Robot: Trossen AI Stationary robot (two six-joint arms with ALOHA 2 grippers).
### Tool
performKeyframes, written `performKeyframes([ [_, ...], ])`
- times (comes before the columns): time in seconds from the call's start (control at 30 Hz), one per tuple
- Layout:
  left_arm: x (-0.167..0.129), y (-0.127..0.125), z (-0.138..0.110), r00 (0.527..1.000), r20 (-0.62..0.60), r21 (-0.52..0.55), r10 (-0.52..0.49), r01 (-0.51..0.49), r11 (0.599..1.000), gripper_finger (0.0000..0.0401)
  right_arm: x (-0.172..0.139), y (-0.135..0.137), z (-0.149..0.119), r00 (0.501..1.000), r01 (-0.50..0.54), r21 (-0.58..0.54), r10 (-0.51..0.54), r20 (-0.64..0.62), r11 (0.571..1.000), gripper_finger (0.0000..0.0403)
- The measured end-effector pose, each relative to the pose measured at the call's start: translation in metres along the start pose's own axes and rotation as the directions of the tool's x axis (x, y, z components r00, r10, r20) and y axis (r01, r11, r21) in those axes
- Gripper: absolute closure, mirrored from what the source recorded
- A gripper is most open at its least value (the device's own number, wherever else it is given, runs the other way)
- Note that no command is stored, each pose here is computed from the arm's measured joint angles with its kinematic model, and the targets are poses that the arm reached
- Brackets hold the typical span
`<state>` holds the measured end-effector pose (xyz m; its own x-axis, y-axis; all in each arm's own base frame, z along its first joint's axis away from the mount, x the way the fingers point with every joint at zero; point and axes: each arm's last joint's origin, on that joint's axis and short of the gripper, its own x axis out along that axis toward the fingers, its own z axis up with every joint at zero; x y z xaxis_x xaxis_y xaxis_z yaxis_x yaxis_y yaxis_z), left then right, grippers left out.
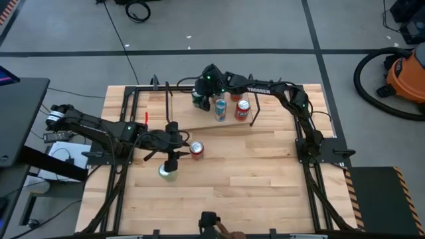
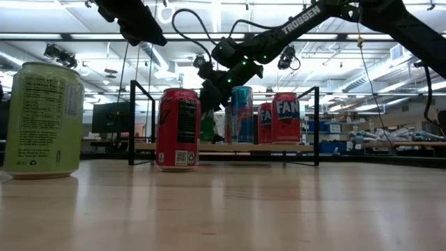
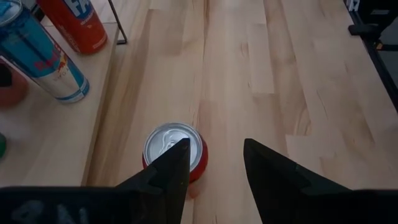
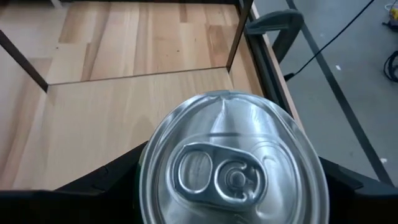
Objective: Place canned beverage on shelf
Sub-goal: Put the green soda can on the shelf
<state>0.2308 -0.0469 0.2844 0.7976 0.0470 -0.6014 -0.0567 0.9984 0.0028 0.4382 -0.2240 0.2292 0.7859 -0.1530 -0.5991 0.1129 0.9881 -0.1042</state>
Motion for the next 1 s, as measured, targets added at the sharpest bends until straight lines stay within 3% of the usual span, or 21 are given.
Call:
performKeyframes([
  [0.13,0.000,0.000,0.000,1.000,0.000,0.001,0.000,0.000,1.000,0.0241,-0.001,-0.005,-0.002,1.000,-0.001,0.031,0.001,0.001,1.000,0.0077],
  [0.47,0.000,0.000,0.000,1.000,-0.001,0.003,0.000,0.000,1.000,0.0241,-0.003,-0.013,-0.004,1.000,0.027,0.063,-0.027,-0.002,0.998,0.0023],
  [0.8,0.000,0.000,0.000,1.000,-0.002,-0.001,0.000,0.000,1.000,0.0241,-0.007,-0.006,0.002,0.996,0.088,0.077,-0.087,-0.014,0.993,0.0018],
  [1.0,0.000,0.000,0.000,1.000,-0.003,-0.001,0.000,0.000,1.000,0.0241,-0.008,-0.002,0.006,0.989,0.148,0.155,-0.144,-0.032,0.977,0.0018],
])
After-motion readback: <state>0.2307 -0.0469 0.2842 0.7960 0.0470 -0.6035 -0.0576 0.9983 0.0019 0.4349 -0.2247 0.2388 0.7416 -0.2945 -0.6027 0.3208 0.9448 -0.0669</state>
